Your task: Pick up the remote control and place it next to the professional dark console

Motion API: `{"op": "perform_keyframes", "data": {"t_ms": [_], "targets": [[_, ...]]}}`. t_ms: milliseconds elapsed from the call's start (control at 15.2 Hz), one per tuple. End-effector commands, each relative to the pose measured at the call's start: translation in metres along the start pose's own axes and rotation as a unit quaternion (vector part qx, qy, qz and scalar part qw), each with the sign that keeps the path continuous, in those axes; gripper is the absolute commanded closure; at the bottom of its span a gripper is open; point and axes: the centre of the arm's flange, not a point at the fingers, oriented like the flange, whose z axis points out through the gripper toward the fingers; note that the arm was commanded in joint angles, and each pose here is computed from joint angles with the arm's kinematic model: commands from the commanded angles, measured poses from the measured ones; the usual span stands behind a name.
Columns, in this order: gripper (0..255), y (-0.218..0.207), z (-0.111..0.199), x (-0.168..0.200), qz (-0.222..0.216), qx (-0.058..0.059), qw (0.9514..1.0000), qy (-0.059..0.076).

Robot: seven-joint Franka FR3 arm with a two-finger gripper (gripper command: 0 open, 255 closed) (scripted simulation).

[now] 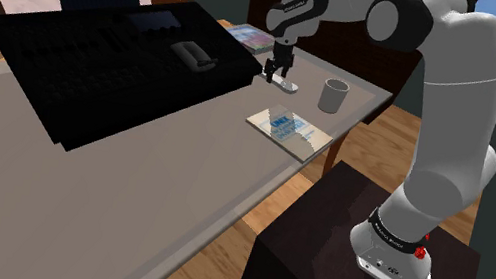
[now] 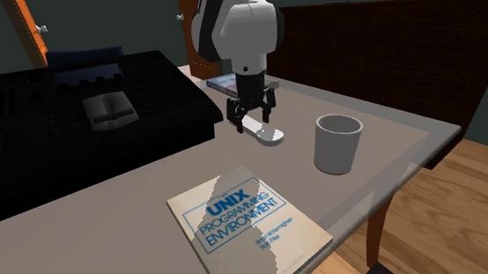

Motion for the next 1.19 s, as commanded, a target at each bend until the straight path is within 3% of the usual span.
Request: {"op": "perform_keyframes", "data": {"t_ms": [0, 66, 132, 726, 1122], "targets": [[0, 0.000, 0.000, 0.000, 0.000, 0.000, 1.0000, 0.000], [0, 0.000, 0.000, 0.000, 0.000, 0.000, 1.0000, 0.000], [255, 0.000, 0.000, 0.000, 0.000, 0.000, 1.0000, 0.000], [255, 0.000, 0.000, 0.000, 0.000, 0.000, 1.0000, 0.000], [255, 0.001, -0.032, 0.000, 0.000, 0.000, 1.0000, 0.000]]}}
